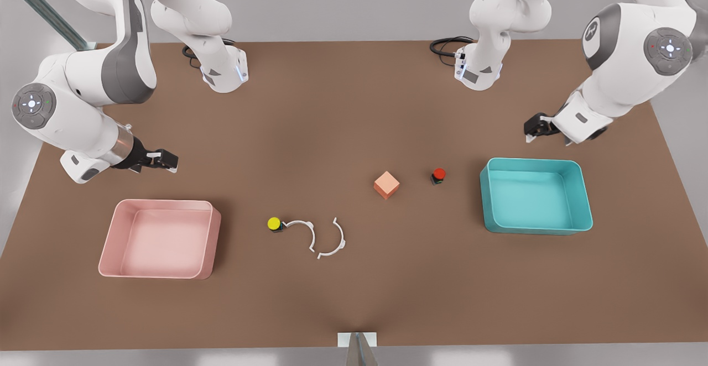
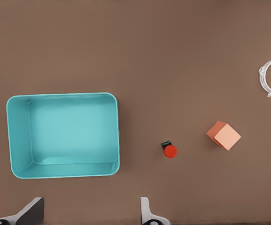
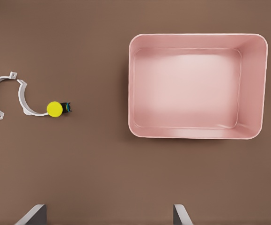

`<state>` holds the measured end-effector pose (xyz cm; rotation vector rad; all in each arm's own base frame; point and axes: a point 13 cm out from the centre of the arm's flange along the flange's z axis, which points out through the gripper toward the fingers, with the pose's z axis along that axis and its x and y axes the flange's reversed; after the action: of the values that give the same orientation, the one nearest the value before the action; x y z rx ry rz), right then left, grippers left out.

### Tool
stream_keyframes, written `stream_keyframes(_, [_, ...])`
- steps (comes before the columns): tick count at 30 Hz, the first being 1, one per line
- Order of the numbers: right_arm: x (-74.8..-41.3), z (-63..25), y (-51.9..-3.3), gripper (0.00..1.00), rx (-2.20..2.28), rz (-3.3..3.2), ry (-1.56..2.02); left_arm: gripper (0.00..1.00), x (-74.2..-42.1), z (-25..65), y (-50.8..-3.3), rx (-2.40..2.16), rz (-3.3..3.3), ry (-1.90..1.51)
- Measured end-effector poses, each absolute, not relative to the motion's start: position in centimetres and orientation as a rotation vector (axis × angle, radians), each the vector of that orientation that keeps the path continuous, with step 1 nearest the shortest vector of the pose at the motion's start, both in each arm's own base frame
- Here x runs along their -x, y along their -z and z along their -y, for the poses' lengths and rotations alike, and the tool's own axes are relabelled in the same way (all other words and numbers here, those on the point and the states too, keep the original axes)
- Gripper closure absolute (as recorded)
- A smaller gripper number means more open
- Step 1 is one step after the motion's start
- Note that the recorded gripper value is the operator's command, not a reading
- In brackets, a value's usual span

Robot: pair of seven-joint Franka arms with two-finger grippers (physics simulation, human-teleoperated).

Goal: Place the red button in the blue storage box with the left arm, and place the yellow button in the pink storage box with the right arm

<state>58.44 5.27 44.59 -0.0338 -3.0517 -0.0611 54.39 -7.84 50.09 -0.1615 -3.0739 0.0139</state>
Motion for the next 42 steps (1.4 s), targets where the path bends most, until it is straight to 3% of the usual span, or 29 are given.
stream_keyframes(4, [-58.5, -5.4, -44.6, 0.00, 0.030, 3.051, 0.061, 0.00, -54.8, 9.4, -49.2, 0.256, 3.067, -0.003])
stream_keyframes(8, [-58.6, -7.1, -43.5, 0.00, -0.009, 3.036, 0.064, 0.00, -56.4, 9.8, -41.9, 0.249, 2.972, -0.045])
stream_keyframes(10, [-59.3, -10.5, -40.4, 0.00, -0.085, 3.003, 0.066, 0.00, -54.5, 13.7, -36.6, 0.338, 2.912, -0.038])
stream_keyframes(16, [-60.7, -19.8, -27.5, 0.00, -0.211, 2.909, 0.088, 0.00, -48.5, 20.4, -26.6, 0.442, 2.884, -0.028])
stream_keyframes(20, [-61.2, -22.9, -16.2, 0.00, -0.202, 2.858, 0.118, 0.00, -47.1, 19.7, -21.0, 0.331, 2.943, -0.076])
stream_keyframes(22, [-61.1, -24.1, -13.2, 0.00, -0.199, 2.864, 0.129, 0.00, -47.1, 19.6, -18.4, 0.273, 2.975, -0.103])
stream_keyframes(30, [-62.9, -25.7, -9.4, 0.00, -0.150, 2.950, 0.176, 0.00, -47.8, 23.0, -10.5, 0.196, 3.066, -0.146])
stream_keyframes(36, [-62.9, -27.0, -8.5, 0.00, -0.149, 2.971, 0.186, 0.00, -45.4, 22.2, -5.7, 0.146, 3.083, -0.121])
stream_keyframes(39, [-63.0, -26.9, -8.0, 0.00, -0.136, 2.974, 0.188, 0.23, -45.6, 22.8, -5.5, 0.142, 3.111, -0.129])
stream_keyframes(40, [-62.9, -26.8, -7.6, 0.01, -0.133, 2.972, 0.187, 0.23, -45.6, 23.1, -5.6, 0.141, 3.119, -0.132])
stream_keyframes(42, [-62.9, -26.7, -6.9, 0.20, -0.131, 2.971, 0.183, 0.30, -45.3, 23.6, -5.7, 0.143, 3.129, -0.135])
